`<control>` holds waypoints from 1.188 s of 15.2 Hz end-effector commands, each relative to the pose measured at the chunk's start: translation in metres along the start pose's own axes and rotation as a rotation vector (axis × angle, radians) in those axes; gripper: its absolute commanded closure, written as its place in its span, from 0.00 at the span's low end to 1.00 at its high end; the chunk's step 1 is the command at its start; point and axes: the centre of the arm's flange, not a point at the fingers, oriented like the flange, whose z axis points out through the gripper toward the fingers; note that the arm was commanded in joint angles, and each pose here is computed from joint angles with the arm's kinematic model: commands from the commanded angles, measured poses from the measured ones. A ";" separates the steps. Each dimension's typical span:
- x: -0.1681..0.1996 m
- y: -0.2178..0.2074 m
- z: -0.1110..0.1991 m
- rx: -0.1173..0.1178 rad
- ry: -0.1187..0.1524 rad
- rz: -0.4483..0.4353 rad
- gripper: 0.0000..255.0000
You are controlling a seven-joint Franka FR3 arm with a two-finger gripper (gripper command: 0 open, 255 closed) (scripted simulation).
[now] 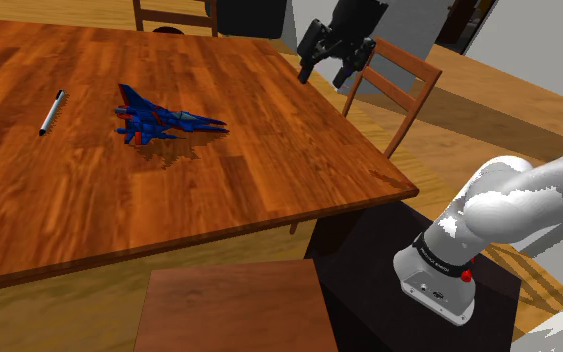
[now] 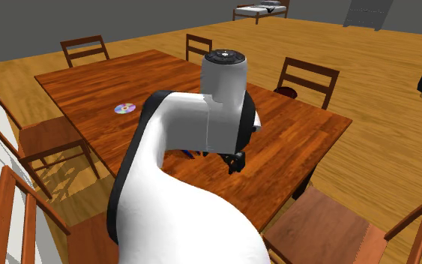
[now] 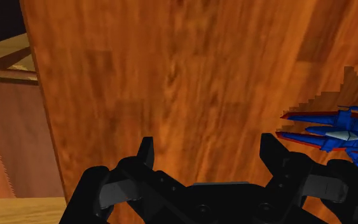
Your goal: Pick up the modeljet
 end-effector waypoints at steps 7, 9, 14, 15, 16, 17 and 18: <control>-0.010 -0.097 0.033 0.011 0.013 0.073 0.00; -0.011 -0.122 0.042 0.014 0.017 0.091 0.00; -0.010 -0.183 0.063 0.020 0.025 0.135 0.00; -0.010 -0.196 0.067 0.022 0.027 0.144 0.00; -0.009 -0.208 0.071 0.023 0.028 0.153 0.00; -0.009 -0.220 0.075 0.024 0.030 0.162 0.00; -0.008 -0.233 0.079 0.025 0.032 0.170 0.00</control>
